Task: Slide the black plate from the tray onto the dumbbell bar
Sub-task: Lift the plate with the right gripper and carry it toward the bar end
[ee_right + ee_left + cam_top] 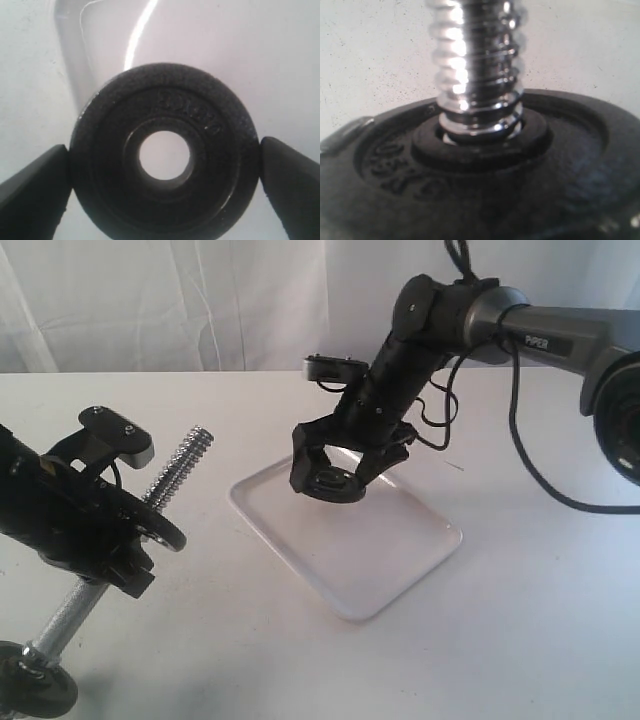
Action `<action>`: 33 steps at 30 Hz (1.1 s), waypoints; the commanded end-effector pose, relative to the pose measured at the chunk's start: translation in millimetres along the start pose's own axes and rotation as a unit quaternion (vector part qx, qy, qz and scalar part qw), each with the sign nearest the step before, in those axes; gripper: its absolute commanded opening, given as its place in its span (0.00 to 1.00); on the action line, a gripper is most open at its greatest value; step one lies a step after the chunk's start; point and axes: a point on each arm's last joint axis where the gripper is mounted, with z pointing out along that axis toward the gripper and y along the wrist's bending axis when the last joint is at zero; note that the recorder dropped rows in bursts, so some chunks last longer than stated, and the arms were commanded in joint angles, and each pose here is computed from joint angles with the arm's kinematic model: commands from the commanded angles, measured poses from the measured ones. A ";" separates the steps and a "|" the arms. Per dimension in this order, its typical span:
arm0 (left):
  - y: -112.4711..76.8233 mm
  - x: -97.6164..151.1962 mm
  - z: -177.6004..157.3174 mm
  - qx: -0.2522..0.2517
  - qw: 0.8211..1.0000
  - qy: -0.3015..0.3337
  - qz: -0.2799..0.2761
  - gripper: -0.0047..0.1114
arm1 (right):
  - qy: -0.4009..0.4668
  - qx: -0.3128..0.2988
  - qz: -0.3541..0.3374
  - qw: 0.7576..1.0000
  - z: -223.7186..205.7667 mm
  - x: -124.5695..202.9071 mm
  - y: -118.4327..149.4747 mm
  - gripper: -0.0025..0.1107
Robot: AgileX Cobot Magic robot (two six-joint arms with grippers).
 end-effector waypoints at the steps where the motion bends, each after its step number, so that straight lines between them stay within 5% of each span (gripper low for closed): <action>1: 3.4 -10.5 -17.9 -0.027 0.998 -0.044 0.023 0.04 | -0.043 -0.118 0.021 0.992 -32.9 -4.3 1.9 0.02; 15: 3.9 -11.1 -18.0 -0.030 0.998 -0.047 0.027 0.04 | -0.160 -0.309 0.111 0.931 -66.4 -23.2 4.3 0.02; 33: 6.2 -15.2 -18.7 -0.043 0.996 -0.069 0.029 0.04 | -0.130 -0.316 0.046 0.939 -63.2 -21.6 70.2 0.02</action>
